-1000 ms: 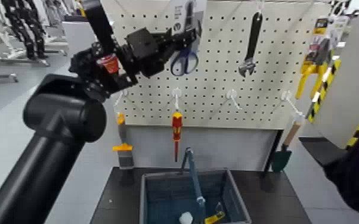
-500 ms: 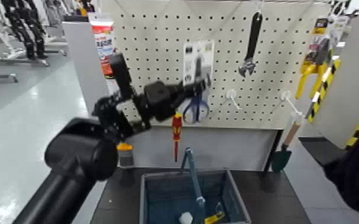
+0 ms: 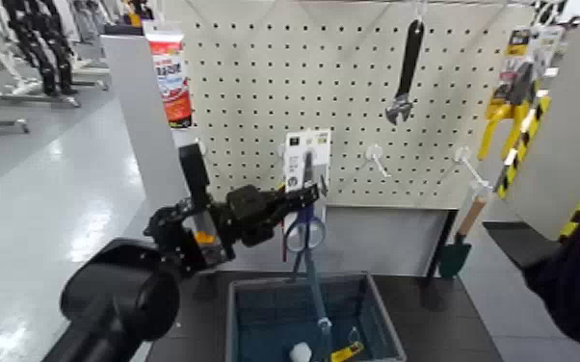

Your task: Put the blue scissors into the crate.

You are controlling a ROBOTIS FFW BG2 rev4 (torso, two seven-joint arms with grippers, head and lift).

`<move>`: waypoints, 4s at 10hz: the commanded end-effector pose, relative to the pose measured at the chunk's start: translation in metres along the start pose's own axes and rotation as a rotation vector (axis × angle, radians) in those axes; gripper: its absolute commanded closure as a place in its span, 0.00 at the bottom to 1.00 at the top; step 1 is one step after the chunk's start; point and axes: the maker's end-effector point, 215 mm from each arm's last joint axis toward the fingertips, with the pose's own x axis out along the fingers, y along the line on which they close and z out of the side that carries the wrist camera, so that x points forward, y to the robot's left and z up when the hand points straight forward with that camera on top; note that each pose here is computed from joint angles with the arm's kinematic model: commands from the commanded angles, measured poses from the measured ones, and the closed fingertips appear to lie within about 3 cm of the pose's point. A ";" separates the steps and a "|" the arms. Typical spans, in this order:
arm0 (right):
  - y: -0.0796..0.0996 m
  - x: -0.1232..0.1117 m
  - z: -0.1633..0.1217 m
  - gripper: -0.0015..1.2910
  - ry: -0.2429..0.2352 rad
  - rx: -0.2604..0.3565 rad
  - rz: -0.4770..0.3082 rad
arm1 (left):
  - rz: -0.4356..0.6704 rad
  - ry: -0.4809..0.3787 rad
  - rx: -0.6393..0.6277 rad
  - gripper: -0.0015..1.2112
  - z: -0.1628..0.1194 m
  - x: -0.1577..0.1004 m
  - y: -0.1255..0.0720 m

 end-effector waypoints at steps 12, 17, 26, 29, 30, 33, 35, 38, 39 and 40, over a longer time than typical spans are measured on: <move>0.000 0.000 -0.001 0.06 0.000 0.000 0.001 | 0.129 0.096 -0.165 0.98 -0.089 -0.065 0.004; 0.000 0.000 -0.001 0.06 0.000 -0.001 0.003 | 0.154 0.140 -0.257 0.98 -0.142 -0.083 0.007; 0.000 0.000 0.000 0.06 -0.001 -0.001 0.007 | 0.161 0.210 -0.285 0.04 -0.176 -0.090 0.007; 0.000 0.000 0.000 0.06 -0.001 0.000 0.006 | 0.159 0.208 -0.276 0.04 -0.173 -0.089 0.007; 0.000 0.000 0.000 0.06 -0.002 0.001 0.006 | 0.161 0.208 -0.257 0.04 -0.170 -0.088 0.008; -0.002 0.001 0.002 0.06 -0.004 -0.004 0.006 | 0.284 0.279 0.005 0.04 -0.150 -0.101 0.027; -0.003 0.001 0.002 0.06 0.000 -0.013 0.005 | 0.489 0.212 0.063 0.06 -0.151 -0.137 0.036; -0.007 -0.002 -0.003 0.06 0.039 -0.033 -0.001 | 0.699 0.171 0.090 0.06 -0.168 -0.189 0.029; -0.006 -0.001 -0.002 0.06 0.041 -0.047 0.001 | 0.715 0.176 0.098 0.06 -0.175 -0.198 0.023; -0.007 -0.001 -0.002 0.06 0.041 -0.047 -0.001 | 0.731 0.184 0.096 0.08 -0.183 -0.206 0.017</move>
